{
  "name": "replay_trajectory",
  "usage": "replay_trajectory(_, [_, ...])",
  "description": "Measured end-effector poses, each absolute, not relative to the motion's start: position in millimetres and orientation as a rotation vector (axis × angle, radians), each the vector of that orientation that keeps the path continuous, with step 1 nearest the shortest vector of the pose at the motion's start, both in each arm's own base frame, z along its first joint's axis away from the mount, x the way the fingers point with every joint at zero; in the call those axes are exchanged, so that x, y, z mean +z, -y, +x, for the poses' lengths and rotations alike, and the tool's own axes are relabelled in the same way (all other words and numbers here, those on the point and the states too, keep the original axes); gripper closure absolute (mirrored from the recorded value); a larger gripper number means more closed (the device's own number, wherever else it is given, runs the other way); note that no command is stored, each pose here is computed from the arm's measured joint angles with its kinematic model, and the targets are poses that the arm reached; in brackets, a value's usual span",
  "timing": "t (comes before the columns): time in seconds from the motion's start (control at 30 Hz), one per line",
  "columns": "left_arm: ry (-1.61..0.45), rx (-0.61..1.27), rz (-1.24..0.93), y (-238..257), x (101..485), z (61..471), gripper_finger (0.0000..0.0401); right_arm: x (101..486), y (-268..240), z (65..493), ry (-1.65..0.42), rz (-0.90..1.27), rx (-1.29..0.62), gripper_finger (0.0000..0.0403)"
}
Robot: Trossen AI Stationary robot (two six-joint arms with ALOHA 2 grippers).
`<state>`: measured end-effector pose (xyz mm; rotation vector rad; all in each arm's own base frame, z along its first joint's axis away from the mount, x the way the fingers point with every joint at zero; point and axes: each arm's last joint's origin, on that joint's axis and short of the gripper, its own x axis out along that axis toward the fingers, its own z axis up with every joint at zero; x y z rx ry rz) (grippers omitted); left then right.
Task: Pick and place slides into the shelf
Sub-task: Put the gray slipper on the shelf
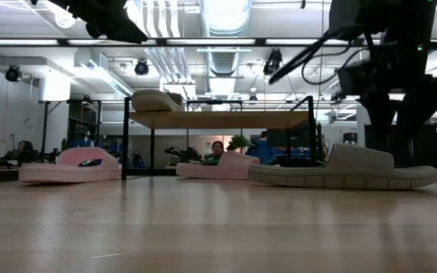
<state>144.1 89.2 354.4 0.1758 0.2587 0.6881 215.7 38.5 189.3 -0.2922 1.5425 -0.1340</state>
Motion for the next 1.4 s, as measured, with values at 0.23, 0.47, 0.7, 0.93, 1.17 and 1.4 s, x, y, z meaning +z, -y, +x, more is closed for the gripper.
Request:
replay_trajectory(0.23, [-0.259, 0.688, 0.175, -89.2, 354.3, 144.1, 0.0221, 177.0, -37.2, 220.4, -1.573, -0.343, -0.222, 0.0246])
replay_trajectory(0.47, [-0.260, 0.688, 0.174, -89.5, 354.1, 144.5, 0.0221, 169.8, -37.7, 223.2, -1.563, -0.336, -0.231, 0.0262])
replay_trajectory(0.7, [-0.259, 0.688, 0.173, -89.4, 354.0, 144.5, 0.0221, 168.8, -38.2, 226.5, -1.526, -0.317, -0.249, 0.0265])
replay_trajectory(0.93, [-0.259, 0.688, 0.172, -89.4, 354.1, 144.5, 0.0221, 169.0, -39.2, 232.2, -1.463, -0.295, -0.258, 0.0270])
replay_trajectory(1.17, [-0.260, 0.688, 0.172, -89.5, 353.9, 144.5, 0.0221, 169.2, -40.8, 236.6, -1.418, -0.279, -0.253, 0.0282])
replay_trajectory(1.4, [-0.260, 0.688, 0.172, -89.4, 353.9, 144.5, 0.0221, 169.7, -53.6, 239.2, -1.359, -0.303, -0.206, 0.0283])
